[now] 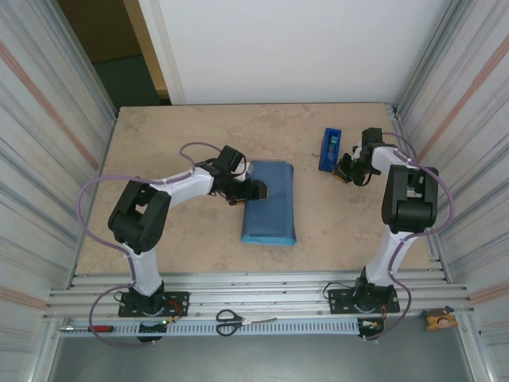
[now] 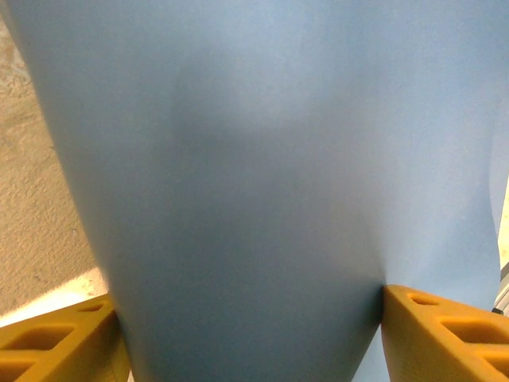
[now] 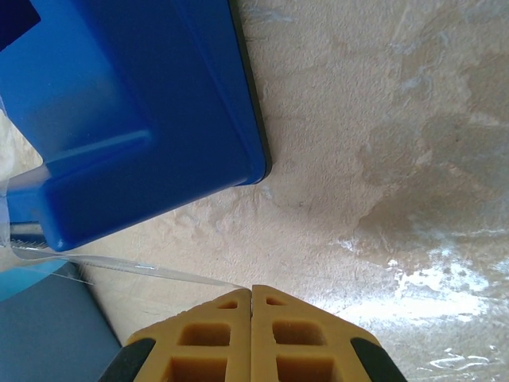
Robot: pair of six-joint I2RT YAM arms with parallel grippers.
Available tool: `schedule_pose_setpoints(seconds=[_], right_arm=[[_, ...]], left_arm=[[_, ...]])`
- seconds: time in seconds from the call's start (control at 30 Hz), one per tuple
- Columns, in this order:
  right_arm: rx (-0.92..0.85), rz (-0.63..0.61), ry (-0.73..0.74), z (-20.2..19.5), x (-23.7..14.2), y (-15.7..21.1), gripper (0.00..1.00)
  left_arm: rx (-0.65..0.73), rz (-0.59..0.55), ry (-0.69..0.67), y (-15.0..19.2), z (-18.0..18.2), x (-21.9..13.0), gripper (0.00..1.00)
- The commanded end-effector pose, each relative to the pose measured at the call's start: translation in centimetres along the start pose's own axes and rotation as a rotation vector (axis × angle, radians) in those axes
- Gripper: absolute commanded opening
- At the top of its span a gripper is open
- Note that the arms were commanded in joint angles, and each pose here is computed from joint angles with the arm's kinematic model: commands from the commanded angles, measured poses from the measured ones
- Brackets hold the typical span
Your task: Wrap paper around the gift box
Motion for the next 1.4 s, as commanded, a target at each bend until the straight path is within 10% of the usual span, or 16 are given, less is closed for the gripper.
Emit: schedule_pose_setpoints(seconds=[0.0,0.77,1.37], right_arm=[[0.06,0.113,0.177,-3.5,1.4,1.8,0.0],[-0.22,0.246,-0.266,5.7,-11.2,8.3,0.0],[-0.482,0.636,-0.285,11.6,-6.4,15.9,0.0]], left_arm=[[-0.06,0.228,-0.187,5.2,4.0,3.9,0.75],[-0.056,0.226,-0.182,5.2,3.8,3.9,0.75],[-0.054,0.23,-0.174,5.0,3.7,4.2,0.75]])
Point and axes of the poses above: each hand's point on the last joint's axis, 136 mm out from that joint toward the fingers, its own x axis out along the fingers, its own z axis along the line the jaws close on, y = z × x, the point moved 8 cm from there along -x, back along the fingers, and after that the axes turned 7 degrees about x, right-handed, at the moved point
